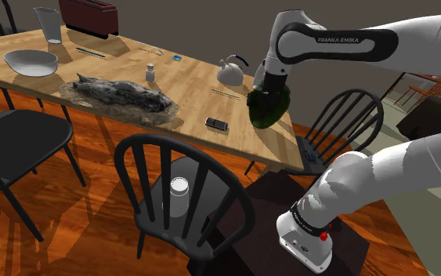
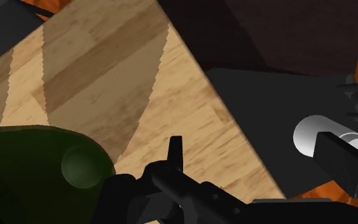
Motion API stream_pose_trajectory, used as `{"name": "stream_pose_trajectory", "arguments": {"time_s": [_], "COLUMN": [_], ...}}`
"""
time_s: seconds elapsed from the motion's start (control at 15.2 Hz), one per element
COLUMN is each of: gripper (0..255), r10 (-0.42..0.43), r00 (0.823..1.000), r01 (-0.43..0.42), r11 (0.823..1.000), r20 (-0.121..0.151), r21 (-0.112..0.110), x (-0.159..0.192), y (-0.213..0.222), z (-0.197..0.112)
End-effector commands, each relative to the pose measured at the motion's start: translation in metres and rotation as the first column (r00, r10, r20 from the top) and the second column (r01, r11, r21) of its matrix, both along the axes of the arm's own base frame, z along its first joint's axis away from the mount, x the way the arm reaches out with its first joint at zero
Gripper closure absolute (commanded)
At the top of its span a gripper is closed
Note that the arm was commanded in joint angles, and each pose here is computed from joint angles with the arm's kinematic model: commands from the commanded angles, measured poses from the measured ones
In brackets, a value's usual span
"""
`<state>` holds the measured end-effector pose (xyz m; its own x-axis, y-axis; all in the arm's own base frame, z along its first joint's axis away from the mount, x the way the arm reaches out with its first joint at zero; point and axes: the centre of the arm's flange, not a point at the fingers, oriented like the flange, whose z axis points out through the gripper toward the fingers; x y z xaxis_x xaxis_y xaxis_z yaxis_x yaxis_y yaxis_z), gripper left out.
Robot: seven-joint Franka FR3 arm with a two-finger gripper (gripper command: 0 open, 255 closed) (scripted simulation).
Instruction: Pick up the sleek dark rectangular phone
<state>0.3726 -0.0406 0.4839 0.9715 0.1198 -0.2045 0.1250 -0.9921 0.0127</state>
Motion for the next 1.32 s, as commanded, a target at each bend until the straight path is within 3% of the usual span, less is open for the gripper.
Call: {"name": "stream_pose_trajectory", "arguments": {"time_s": [0.0,0.2,0.46,0.79,1.12,1.25], "gripper": [0,0,0,0,0,0], "r10": [0.074,0.178,0.313,0.474,0.619,0.627], "r00": [0.997,0.984,0.95,0.881,0.785,0.779], "r01": [-0.074,-0.178,-0.313,-0.473,-0.619,-0.627], "r11": [0.997,0.984,0.95,0.881,0.785,0.779], "r20": [0.0,-0.003,-0.005,-0.008,-0.01,-0.01], "r21": [0.001,0.003,0.006,0.01,0.014,0.014], "x": [0.023,0.055,0.097,0.147,0.194,0.197], "y": [-0.002,-0.001,0.006,0.022,0.048,0.049], "z": [-0.012,-0.035,-0.065,-0.102,-0.14,-0.147]}}
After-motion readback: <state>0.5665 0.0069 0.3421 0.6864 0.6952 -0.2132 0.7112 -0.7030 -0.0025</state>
